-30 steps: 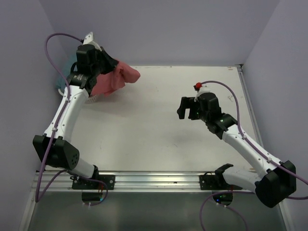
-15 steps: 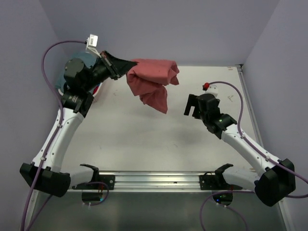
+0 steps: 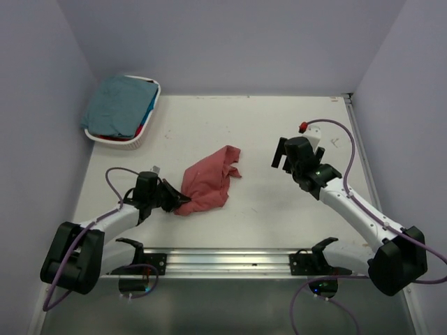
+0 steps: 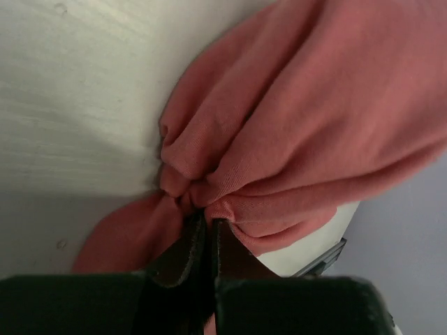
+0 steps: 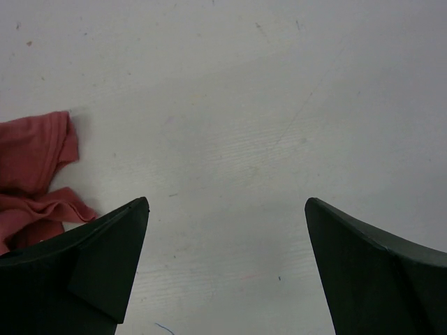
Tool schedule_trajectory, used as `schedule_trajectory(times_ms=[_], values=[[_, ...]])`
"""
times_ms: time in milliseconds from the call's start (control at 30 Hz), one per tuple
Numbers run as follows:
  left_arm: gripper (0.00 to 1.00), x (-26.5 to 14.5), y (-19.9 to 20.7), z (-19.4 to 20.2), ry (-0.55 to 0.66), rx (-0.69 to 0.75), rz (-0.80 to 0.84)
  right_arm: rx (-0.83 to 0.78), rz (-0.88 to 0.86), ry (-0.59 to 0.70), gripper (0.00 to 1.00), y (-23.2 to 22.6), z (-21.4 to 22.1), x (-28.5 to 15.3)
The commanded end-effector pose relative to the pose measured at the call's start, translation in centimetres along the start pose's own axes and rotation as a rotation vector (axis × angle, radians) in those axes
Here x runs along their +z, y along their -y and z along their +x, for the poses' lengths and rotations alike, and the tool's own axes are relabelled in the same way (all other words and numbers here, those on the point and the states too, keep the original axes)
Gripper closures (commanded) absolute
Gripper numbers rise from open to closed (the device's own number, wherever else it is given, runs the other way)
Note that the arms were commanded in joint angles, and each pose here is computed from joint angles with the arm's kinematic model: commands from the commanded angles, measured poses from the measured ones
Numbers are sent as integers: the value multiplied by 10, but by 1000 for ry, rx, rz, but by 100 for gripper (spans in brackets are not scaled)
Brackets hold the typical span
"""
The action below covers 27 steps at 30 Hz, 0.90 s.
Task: Fold and stack the t-shirts
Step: Move the tshirt to the center of the board, then flatten out the tshirt
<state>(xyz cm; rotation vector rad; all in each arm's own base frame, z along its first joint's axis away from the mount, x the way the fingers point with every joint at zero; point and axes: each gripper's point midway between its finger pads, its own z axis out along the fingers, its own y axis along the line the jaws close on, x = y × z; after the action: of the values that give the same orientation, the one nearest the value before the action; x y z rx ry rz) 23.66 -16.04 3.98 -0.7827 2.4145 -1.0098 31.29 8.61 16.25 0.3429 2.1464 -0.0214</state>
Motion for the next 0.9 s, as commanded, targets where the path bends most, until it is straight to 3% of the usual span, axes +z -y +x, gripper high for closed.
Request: schedule_trajectory(times_ms=[0, 200, 333, 867], values=[[100, 0, 2, -24, 143, -4, 20, -7, -73, -5, 1, -21, -9, 1], [100, -9, -3, -41, 243, -1, -41, -112, -396, -183, 3, -86, 24, 5], [100, -12, 2, -45, 264, 7, -31, -127, -502, -230, 6, -114, 34, 15], [100, -2, -3, -25, 152, 25, -6, -171, -594, -367, 26, -180, 70, 95]])
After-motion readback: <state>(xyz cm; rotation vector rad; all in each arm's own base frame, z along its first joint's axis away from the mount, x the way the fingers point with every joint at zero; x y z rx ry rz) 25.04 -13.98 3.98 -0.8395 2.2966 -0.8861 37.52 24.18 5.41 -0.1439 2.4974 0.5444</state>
